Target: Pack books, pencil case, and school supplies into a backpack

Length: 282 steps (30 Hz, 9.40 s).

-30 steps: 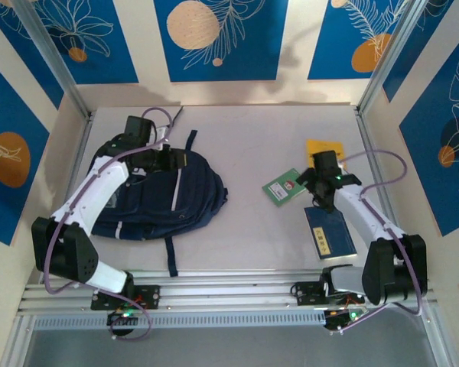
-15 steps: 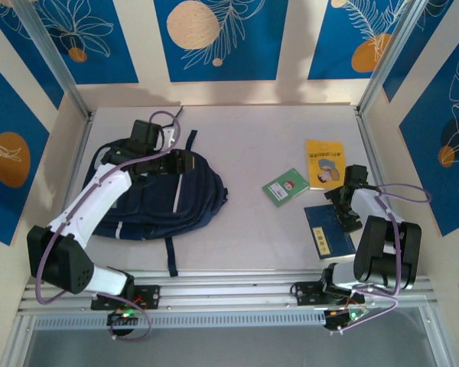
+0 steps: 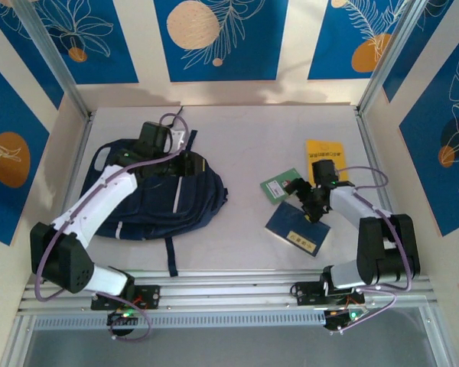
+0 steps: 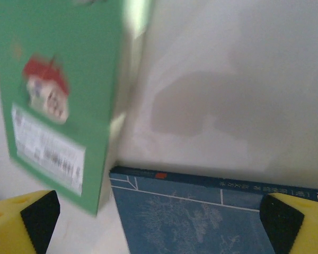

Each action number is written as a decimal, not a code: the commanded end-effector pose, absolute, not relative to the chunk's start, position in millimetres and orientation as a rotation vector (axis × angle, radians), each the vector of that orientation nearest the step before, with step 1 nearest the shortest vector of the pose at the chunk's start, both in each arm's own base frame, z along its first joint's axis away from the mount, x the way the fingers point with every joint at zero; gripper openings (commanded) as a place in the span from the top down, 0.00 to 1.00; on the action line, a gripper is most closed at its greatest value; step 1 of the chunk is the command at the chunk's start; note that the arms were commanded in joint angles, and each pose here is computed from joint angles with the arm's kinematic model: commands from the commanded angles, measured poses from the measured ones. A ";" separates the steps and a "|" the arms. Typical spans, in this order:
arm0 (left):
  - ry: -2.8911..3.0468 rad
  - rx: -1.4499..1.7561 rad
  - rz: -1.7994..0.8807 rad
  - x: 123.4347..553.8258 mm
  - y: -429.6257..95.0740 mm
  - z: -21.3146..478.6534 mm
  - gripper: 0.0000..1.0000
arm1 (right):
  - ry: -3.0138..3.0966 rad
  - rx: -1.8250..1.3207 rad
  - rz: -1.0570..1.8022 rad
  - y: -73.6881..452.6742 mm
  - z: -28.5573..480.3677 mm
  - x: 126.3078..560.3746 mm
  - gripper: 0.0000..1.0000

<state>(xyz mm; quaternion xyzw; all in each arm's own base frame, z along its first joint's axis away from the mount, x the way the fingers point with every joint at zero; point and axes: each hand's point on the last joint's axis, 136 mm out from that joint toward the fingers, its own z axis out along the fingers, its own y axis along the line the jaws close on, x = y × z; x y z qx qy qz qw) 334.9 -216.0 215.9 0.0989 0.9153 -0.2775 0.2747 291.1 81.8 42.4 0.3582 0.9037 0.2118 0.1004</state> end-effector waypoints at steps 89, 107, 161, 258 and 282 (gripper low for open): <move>2.808 0.398 -0.976 273.6 -378.9 81.2 0.44 | 2.607 0.832 0.832 79.1 95.5 200.9 1.00; 2.093 1.422 -0.963 276.9 -359.7 176.3 0.37 | 2.502 -0.303 0.904 189.5 212.6 228.0 0.96; 1.971 0.194 -1.349 346.6 -323.8 324.5 1.00 | 2.166 0.156 0.979 164.5 314.2 228.8 0.01; 2.678 0.097 -0.537 360.3 -156.0 144.0 0.45 | 2.049 0.614 1.132 117.8 235.8 265.1 1.00; 2.671 0.167 -0.726 353.9 -179.3 154.7 1.00 | 2.064 0.615 1.163 117.6 227.2 265.1 1.00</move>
